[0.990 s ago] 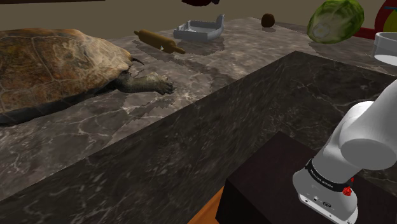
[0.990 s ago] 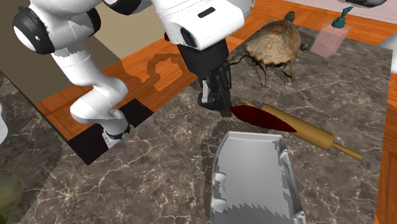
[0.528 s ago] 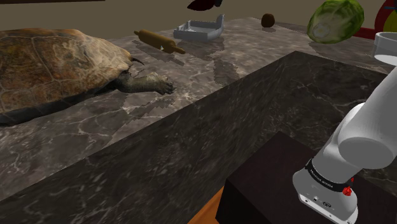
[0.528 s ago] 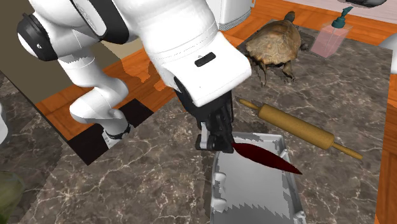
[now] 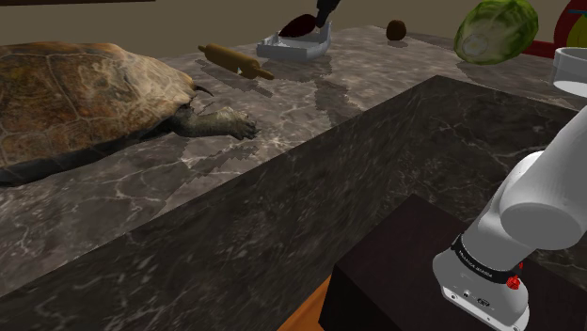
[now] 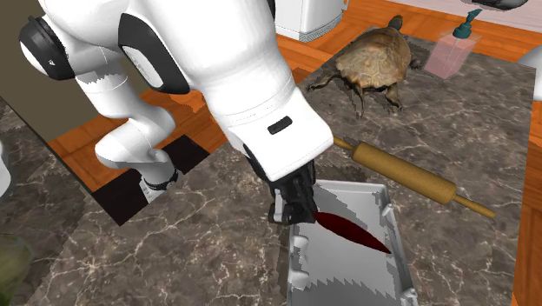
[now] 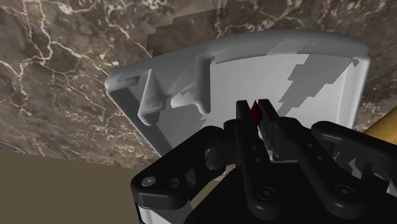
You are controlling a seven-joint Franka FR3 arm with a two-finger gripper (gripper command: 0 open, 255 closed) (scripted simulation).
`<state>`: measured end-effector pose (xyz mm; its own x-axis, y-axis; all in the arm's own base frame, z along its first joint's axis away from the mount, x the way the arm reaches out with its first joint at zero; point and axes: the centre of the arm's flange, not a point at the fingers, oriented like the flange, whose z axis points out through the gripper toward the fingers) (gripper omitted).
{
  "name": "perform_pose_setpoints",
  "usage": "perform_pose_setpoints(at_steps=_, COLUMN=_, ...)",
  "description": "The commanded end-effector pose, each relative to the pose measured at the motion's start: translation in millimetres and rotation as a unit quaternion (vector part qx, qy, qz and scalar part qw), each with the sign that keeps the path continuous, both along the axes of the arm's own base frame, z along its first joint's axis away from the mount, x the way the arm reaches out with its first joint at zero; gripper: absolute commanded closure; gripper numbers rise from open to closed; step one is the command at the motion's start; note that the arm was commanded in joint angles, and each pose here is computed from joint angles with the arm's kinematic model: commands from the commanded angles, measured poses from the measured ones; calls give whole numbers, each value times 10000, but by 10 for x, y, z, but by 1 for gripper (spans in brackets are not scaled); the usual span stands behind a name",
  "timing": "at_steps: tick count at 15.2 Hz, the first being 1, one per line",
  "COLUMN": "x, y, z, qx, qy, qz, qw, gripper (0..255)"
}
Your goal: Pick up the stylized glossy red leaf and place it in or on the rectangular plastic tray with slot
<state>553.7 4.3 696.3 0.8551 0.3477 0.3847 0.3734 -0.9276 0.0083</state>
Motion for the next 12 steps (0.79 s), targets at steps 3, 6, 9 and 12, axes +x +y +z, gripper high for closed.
perform_pose_setpoints(at_steps=3, x=-2, y=5, z=-27, qx=0, qy=-3, qz=0, qw=10000, gripper=255)
perform_pose_setpoints(at_steps=6, x=-2, y=5, z=-27, qx=0, qy=-3, qz=0, qw=10000, gripper=255)
perform_pose_setpoints(at_steps=9, x=-2, y=5, z=-27, qx=0, qy=-3, qz=0, qw=10000, gripper=0)
perform_pose_setpoints(at_steps=12, x=-1, y=5, z=-27, qx=0, qy=-3, qz=0, qw=10000, gripper=0)
